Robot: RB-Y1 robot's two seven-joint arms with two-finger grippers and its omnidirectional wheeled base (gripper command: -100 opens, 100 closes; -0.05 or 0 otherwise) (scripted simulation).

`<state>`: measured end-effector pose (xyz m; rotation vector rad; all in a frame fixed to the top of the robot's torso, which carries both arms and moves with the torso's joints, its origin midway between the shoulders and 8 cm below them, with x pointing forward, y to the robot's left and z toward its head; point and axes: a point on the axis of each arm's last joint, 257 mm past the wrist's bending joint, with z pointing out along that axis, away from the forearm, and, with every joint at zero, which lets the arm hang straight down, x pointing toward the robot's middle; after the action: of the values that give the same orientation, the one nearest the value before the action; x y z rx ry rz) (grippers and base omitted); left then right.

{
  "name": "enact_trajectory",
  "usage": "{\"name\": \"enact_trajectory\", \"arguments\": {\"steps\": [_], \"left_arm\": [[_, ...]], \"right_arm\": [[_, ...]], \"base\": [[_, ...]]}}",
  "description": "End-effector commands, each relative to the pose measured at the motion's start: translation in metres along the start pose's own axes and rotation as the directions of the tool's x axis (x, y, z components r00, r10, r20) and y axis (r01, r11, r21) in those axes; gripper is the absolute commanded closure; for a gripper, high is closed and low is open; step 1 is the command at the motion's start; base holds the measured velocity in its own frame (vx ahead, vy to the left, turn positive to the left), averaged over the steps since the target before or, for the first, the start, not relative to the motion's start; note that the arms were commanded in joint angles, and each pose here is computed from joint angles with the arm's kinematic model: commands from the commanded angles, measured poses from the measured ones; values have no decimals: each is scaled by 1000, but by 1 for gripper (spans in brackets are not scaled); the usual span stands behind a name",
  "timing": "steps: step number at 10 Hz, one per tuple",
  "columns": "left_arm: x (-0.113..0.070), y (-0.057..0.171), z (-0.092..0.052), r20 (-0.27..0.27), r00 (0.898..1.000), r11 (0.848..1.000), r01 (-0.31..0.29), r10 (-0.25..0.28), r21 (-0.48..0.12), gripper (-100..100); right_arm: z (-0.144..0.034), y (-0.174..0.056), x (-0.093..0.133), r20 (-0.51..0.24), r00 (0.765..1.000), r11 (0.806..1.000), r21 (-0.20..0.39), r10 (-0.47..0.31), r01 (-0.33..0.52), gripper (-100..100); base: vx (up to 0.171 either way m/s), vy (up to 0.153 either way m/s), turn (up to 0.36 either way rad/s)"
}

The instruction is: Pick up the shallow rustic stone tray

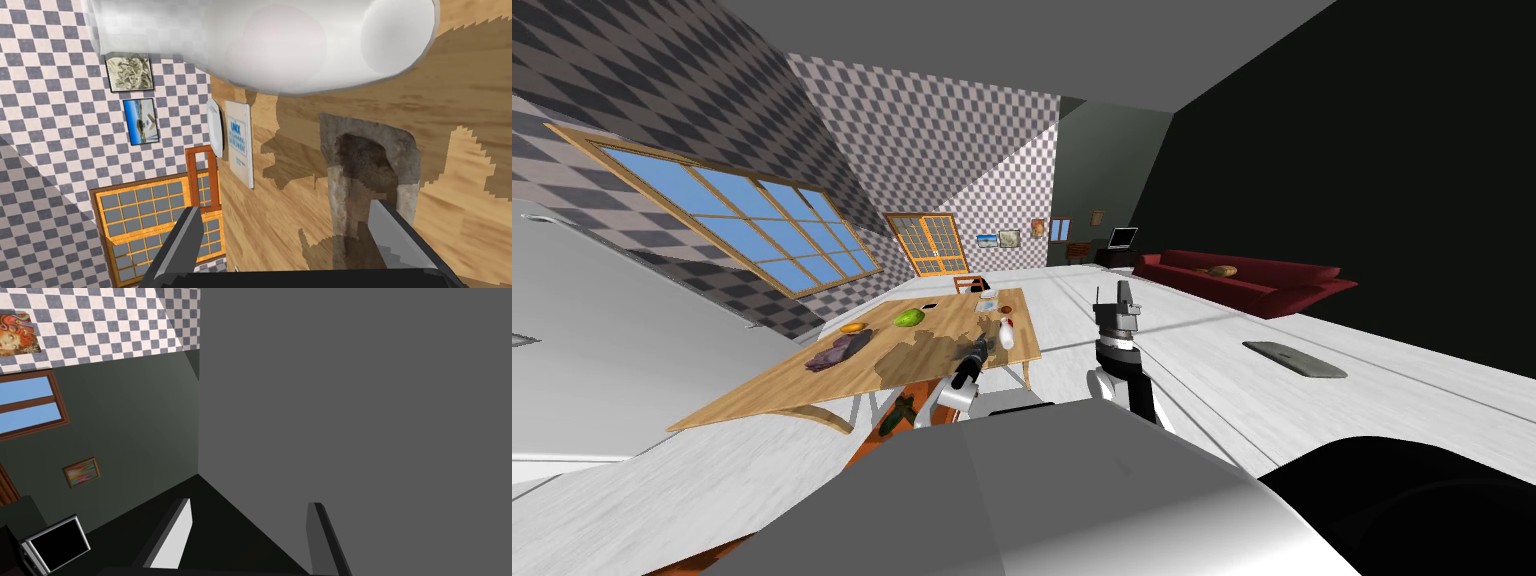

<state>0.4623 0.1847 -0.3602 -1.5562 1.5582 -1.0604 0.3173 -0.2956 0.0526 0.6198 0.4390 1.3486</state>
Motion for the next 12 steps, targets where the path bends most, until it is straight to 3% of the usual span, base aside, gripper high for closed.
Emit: {"name": "enact_trajectory", "arguments": {"steps": [1,3,5,9,10,11,12], "left_arm": [[-4,18,5,20,1000,998,-13,15,-61,-100],[-10,42,9,45,998,991,-31,37,-133,-100],[-14,53,10,57,997,985,-38,48,-165,-100],[-27,91,9,93,992,961,-58,87,-271,-100],[-32,108,6,105,990,949,-61,98,-310,-100],[-27,99,9,97,991,956,-60,91,-286,-100],[-28,102,9,99,991,955,-60,92,-292,0]], "right_arm": [[0,0,0,0,1000,1000,0,0,0,0],[0,0,0,0,1000,1000,0,0,0,0],[0,0,0,0,1000,1000,0,0,0,0],[0,0,0,0,1000,1000,0,0,0,0],[0,0,0,0,1000,1000,0,0,0,0],[0,0,0,0,1000,1000,0,0,0,0],[0,0,0,0,1000,1000,0,0,0,0]], "base": [[67,7,148],[76,0,129],[47,0,51],[58,2,92],[60,-5,65],[26,-6,14],[5,-1,-2]]}}
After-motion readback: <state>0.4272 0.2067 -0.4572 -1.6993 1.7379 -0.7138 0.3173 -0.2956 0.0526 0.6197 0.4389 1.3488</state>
